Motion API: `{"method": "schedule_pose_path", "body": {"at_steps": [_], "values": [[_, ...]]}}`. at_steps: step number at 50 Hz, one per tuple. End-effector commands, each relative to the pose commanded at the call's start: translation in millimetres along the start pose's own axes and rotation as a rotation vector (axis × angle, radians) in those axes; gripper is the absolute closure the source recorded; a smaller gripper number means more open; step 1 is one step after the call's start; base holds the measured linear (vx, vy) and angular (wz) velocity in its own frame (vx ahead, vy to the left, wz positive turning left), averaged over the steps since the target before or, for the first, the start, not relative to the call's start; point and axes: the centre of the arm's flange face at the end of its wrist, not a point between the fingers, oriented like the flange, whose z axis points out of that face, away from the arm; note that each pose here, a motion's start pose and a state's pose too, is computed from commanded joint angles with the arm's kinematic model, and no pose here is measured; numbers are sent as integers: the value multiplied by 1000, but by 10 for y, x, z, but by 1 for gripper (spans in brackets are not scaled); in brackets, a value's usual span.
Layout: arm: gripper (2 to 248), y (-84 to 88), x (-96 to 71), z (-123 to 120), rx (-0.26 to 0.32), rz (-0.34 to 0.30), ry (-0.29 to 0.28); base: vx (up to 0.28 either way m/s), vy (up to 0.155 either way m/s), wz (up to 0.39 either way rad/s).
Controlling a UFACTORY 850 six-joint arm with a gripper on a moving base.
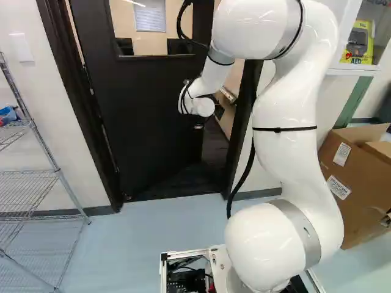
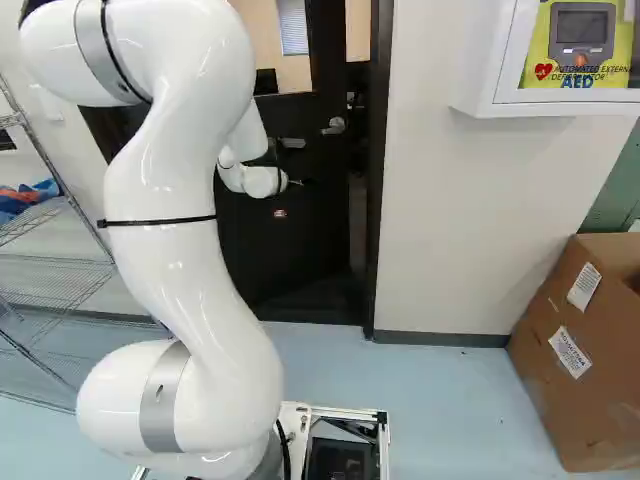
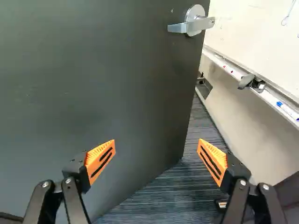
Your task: Open the door and move inside
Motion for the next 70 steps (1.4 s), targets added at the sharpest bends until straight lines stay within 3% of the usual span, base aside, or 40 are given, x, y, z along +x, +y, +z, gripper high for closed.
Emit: {"method": "schedule_pose_path", "body": {"at_steps": [70], "values": [[3, 362, -216, -1386, 57, -106, 79, 0, 0, 0]]}}
